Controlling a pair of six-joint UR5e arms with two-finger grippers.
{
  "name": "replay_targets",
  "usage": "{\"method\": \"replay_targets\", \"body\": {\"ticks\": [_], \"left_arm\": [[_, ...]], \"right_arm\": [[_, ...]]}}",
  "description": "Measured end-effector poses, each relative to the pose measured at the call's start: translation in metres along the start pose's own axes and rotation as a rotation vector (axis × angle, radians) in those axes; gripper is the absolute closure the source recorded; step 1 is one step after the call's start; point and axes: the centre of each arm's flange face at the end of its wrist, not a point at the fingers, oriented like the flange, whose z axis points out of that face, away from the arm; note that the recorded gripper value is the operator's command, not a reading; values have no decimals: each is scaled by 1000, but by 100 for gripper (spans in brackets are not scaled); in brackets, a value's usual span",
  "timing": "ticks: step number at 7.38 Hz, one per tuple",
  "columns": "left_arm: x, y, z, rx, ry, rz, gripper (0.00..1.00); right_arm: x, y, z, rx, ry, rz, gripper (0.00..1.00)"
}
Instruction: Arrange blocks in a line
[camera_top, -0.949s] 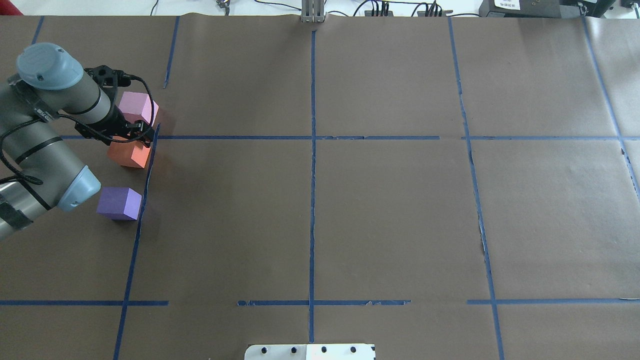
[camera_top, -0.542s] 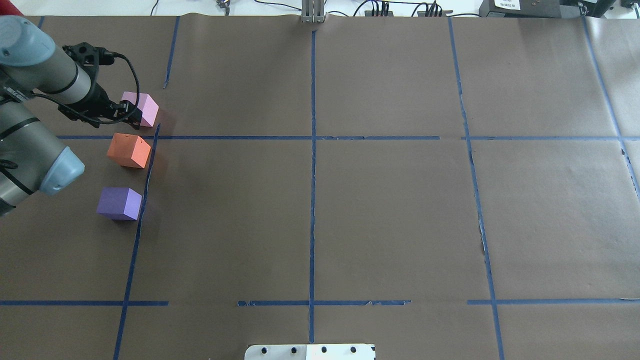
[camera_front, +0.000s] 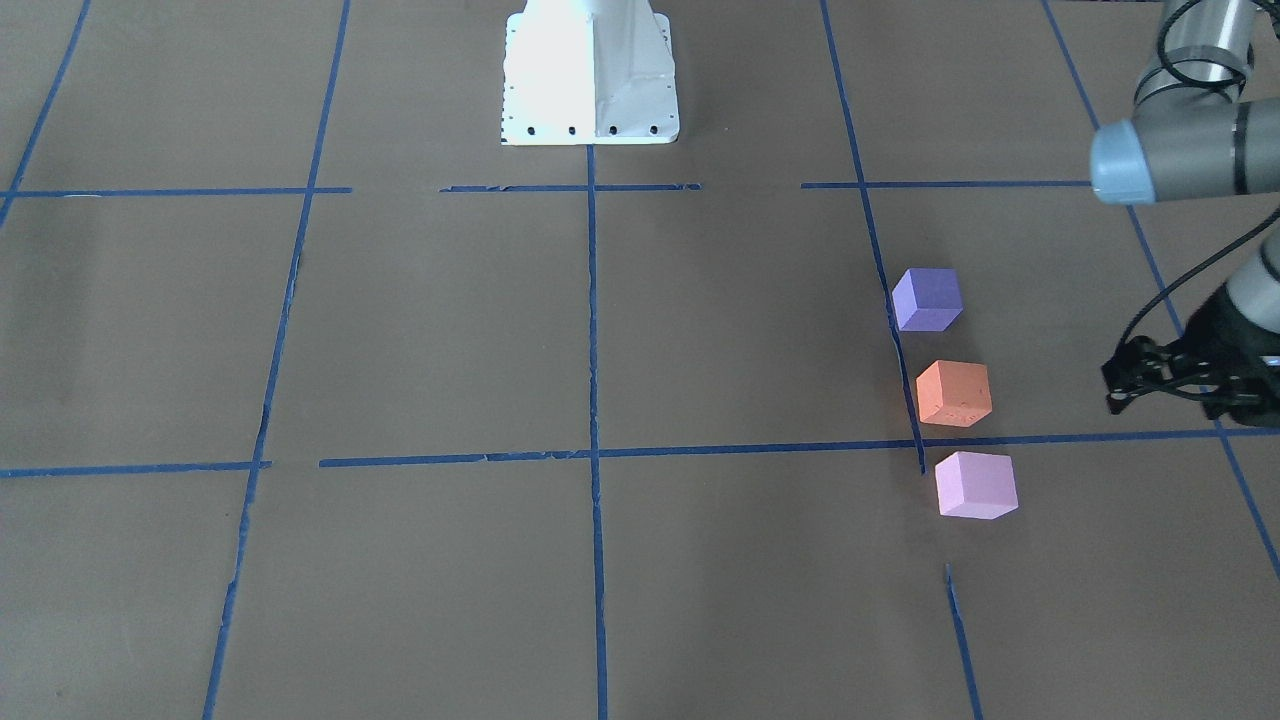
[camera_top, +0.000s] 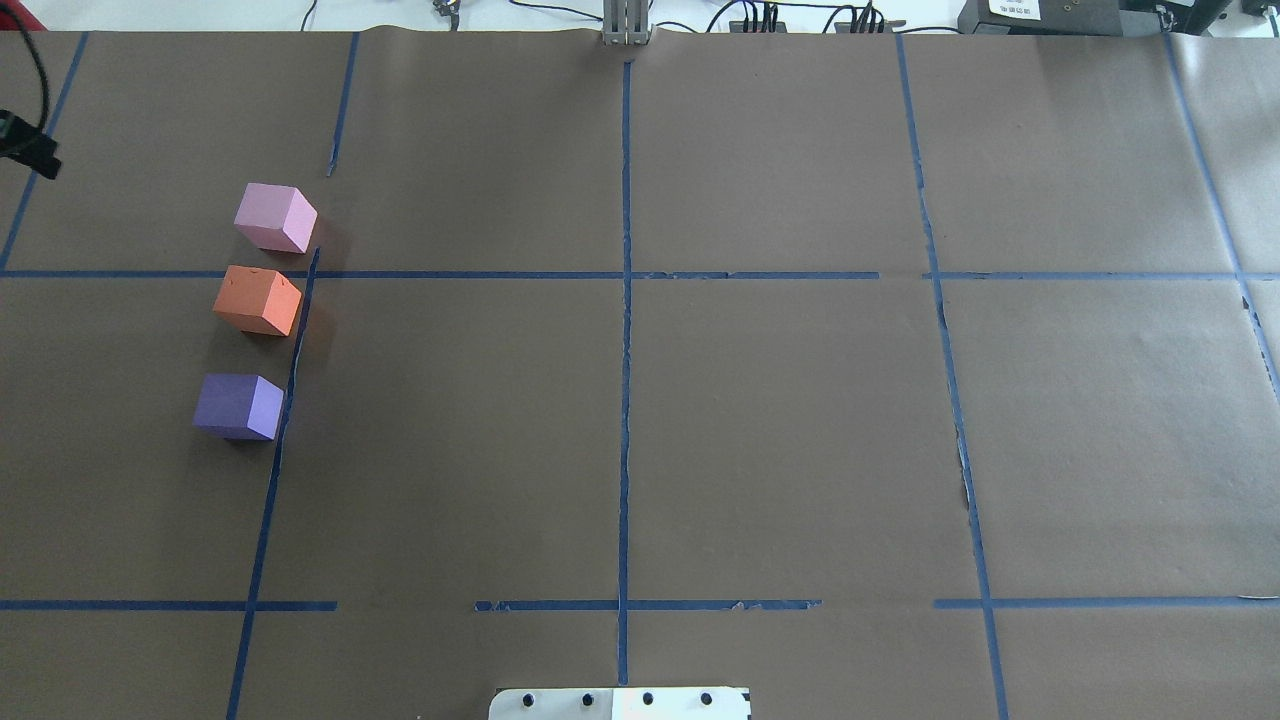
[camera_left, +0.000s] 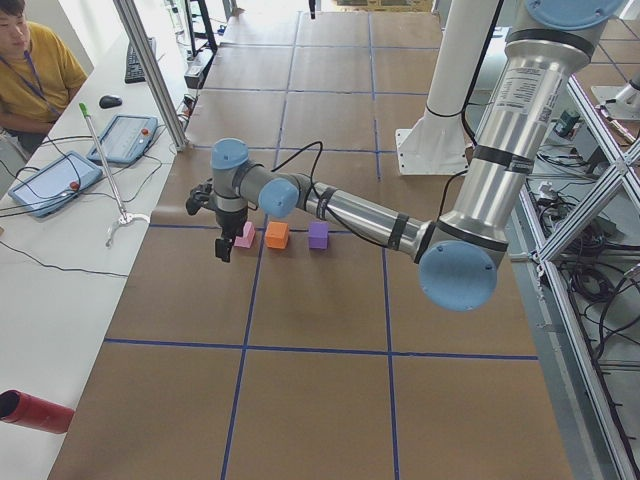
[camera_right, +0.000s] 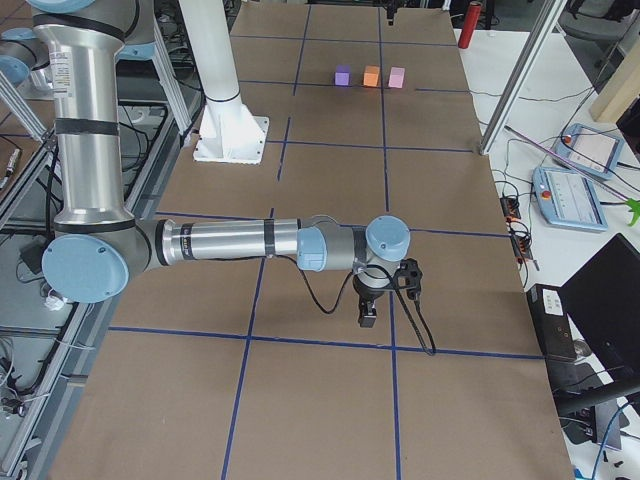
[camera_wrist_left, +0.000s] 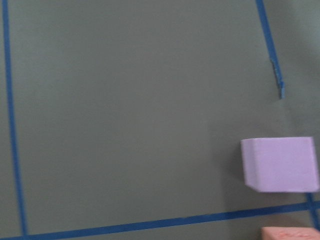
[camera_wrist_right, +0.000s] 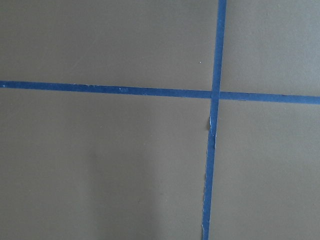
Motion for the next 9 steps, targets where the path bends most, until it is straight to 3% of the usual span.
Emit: {"method": "replay_targets", "body": {"ticks": [2,4,7,9], "left_arm": [[-118,72,-5,-35,-48,38,0],[-162,124,-1,-60,-7,-32,0],[-168,138,3,-72,33,-88,0],[-163,141,4,-71,93,-118,0]], "right_arm": [[0,0,0,0,0,0,0],[0,0,0,0,0,0,0],[0,0,0,0,0,0,0],[0,0,0,0,0,0,0]]}}
